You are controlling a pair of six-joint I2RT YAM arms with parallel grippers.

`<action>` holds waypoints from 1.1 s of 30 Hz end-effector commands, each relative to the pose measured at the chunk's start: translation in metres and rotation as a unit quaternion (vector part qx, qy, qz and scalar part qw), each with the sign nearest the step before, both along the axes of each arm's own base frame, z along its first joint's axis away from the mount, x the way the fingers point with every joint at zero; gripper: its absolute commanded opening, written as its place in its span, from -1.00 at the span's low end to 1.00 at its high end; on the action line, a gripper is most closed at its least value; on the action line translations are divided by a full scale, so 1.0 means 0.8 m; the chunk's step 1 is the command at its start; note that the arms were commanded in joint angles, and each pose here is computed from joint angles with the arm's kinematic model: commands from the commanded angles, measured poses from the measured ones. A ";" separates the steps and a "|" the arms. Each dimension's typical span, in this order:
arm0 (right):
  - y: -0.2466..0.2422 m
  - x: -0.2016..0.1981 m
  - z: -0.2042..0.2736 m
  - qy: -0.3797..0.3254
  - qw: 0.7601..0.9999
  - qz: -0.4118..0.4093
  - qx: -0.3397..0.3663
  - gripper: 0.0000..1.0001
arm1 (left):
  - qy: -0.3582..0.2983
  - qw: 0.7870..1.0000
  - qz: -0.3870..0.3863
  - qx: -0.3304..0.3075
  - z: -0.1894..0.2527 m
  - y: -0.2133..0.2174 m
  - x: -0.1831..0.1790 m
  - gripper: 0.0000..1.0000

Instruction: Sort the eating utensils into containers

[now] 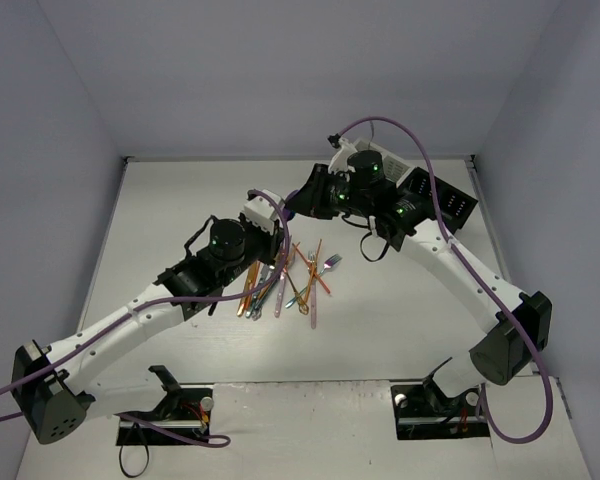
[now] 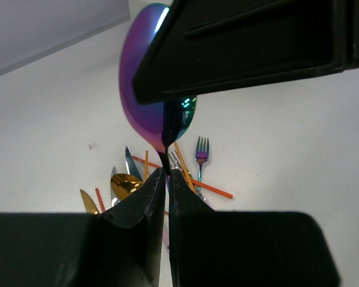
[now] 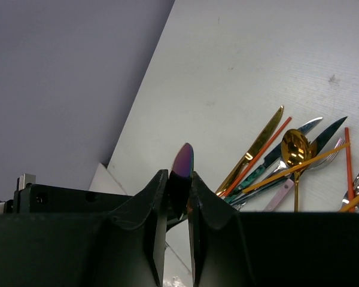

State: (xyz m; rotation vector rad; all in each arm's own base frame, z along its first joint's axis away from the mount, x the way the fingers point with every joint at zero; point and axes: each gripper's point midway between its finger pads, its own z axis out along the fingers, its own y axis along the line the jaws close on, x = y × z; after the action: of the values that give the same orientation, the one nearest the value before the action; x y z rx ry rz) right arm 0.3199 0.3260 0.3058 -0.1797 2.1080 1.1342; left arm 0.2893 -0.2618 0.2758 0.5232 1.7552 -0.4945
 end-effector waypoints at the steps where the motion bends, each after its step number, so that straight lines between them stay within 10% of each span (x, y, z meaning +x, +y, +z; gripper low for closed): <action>1: 0.004 0.011 0.028 -0.049 0.999 -0.006 0.018 -0.96 | -0.070 0.996 -0.007 -0.052 0.073 -0.011 0.007 -1.00; 5: 0.003 0.015 0.028 -0.054 0.998 -0.010 0.015 -1.00 | -0.068 0.996 -0.005 -0.049 0.068 -0.010 0.008 -1.00; 13: -0.033 0.062 0.070 -0.143 0.989 -0.043 -0.013 -1.00 | -0.045 0.997 0.054 -0.037 0.038 0.018 0.015 0.36; 33: -0.183 0.329 0.146 -0.369 0.905 -0.167 -0.132 -1.00 | 0.241 0.958 0.154 -0.003 -0.127 0.085 -0.022 0.73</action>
State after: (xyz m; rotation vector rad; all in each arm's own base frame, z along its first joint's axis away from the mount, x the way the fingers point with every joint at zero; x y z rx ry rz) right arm 0.5565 0.1871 0.3970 -0.2514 1.6536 0.4951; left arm 0.2793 -0.1890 0.1738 0.1660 2.2111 -0.3614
